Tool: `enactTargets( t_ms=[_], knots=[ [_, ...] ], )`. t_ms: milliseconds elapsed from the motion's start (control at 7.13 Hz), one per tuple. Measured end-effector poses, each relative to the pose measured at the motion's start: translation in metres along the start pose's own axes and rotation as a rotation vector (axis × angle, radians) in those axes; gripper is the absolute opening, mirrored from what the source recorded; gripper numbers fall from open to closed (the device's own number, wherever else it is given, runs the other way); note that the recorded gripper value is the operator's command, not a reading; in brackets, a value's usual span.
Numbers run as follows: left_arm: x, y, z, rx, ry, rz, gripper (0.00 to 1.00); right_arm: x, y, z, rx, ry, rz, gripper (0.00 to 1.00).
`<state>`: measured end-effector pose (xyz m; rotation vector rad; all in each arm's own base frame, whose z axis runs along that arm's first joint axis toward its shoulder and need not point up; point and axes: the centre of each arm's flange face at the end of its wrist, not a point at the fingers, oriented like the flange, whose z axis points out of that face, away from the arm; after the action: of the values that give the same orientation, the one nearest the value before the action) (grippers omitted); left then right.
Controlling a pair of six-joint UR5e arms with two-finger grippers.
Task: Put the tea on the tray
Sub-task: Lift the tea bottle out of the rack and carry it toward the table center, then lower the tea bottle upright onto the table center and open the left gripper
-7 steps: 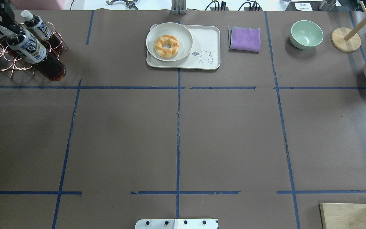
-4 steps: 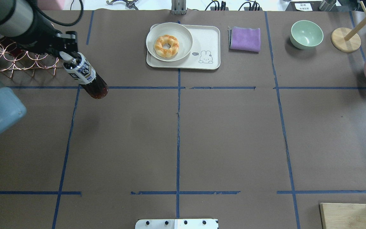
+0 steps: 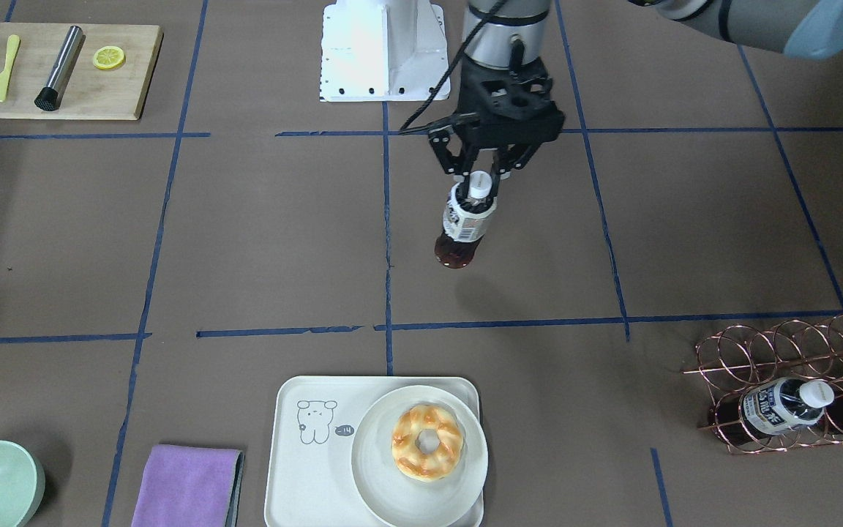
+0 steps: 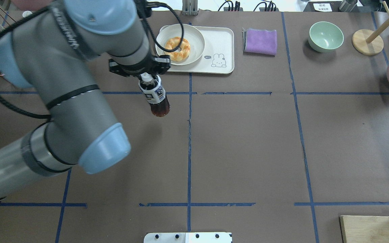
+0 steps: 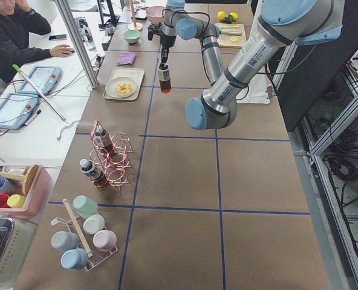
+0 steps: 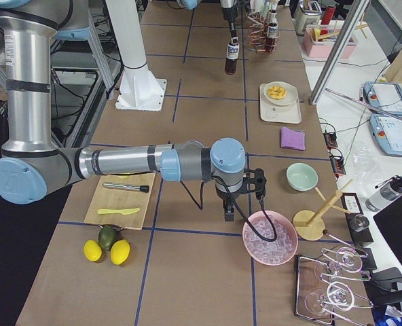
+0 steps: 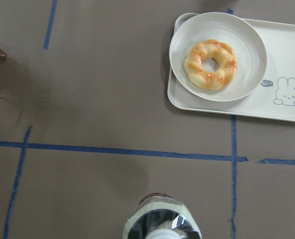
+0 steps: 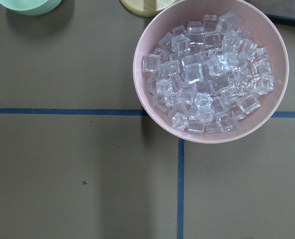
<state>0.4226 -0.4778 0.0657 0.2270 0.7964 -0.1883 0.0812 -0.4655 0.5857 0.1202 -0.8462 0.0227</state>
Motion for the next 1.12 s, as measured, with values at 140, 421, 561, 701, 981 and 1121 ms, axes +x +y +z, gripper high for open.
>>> enactTargets(
  t_ms=[140,421,561,701,981,1121],
  knots=[
    [0.033,0.007,0.008,-0.002,-0.011,0.003,0.0,-0.002,0.001,-0.001,0.002,-0.003,-0.001,1.0],
    [0.061,0.03,0.018,-0.014,-0.01,0.026,0.0,-0.002,0.002,-0.001,0.002,-0.008,0.0,1.0],
    [0.068,0.04,0.023,-0.024,-0.006,0.039,0.0,-0.002,0.003,-0.001,0.001,-0.008,0.0,1.0],
    [0.072,0.047,0.029,-0.033,-0.004,0.049,0.0,-0.002,0.003,-0.001,0.001,-0.008,-0.001,1.0],
    [0.078,0.049,0.044,-0.037,0.002,0.055,0.12,-0.002,0.003,-0.001,0.001,-0.009,-0.002,1.0],
    [0.078,0.049,0.047,-0.036,0.004,0.055,0.61,-0.001,0.003,0.0,0.0,-0.009,-0.001,1.0]
  ],
)
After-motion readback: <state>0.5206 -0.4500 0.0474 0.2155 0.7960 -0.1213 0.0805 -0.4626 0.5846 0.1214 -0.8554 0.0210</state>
